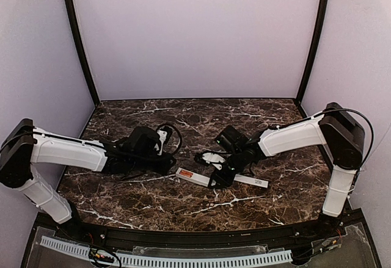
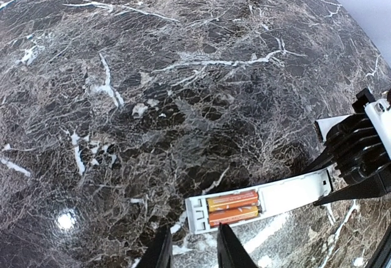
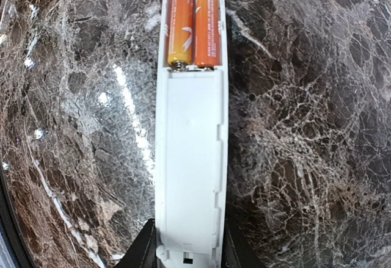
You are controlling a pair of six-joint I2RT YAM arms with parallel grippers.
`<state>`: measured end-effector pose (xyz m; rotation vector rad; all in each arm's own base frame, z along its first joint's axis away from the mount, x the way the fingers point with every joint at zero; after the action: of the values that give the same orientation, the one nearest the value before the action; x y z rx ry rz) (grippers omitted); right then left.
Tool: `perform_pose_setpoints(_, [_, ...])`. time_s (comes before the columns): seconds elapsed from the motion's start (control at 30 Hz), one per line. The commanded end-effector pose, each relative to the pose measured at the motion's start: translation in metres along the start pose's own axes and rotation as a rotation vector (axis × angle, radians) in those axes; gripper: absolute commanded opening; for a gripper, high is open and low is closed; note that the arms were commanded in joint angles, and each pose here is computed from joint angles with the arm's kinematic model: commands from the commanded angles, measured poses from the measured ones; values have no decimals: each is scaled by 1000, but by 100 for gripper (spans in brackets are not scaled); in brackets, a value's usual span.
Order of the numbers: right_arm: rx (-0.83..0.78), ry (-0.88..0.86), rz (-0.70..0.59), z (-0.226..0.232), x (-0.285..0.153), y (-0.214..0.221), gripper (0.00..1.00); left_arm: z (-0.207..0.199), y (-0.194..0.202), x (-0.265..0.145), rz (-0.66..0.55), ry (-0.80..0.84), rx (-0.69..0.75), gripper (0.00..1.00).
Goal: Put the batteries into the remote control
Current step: Adjust the remote control without the battery cover at the center of the board.
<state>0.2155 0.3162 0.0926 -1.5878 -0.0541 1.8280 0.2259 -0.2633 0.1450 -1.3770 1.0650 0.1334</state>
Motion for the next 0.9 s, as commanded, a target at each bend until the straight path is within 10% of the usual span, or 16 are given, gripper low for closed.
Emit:
perform_pose_setpoints(0.0, [-7,52,12,-5,1,2,28,-1,2,5,51,-7,48,28])
perform_pose_setpoints(0.37, [-2,155,7,-19,-8,-4,54,4,7,21,78,2,9,37])
perform_pose_setpoints(0.87, [30,233,-26,-50,-22,-25,57,9,4,12,64,4,2,46])
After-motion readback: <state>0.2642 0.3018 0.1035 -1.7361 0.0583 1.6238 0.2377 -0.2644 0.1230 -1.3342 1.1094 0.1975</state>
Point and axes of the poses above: each gripper's point midway between its finger pads, its own x axis out along the fingers, its own z axis along the line the jaws close on, y = z × x, the point moved 8 cm from there along -x, back along the fingers, and after that the axes turned 4 degrees about x, right-handed, at the moved point
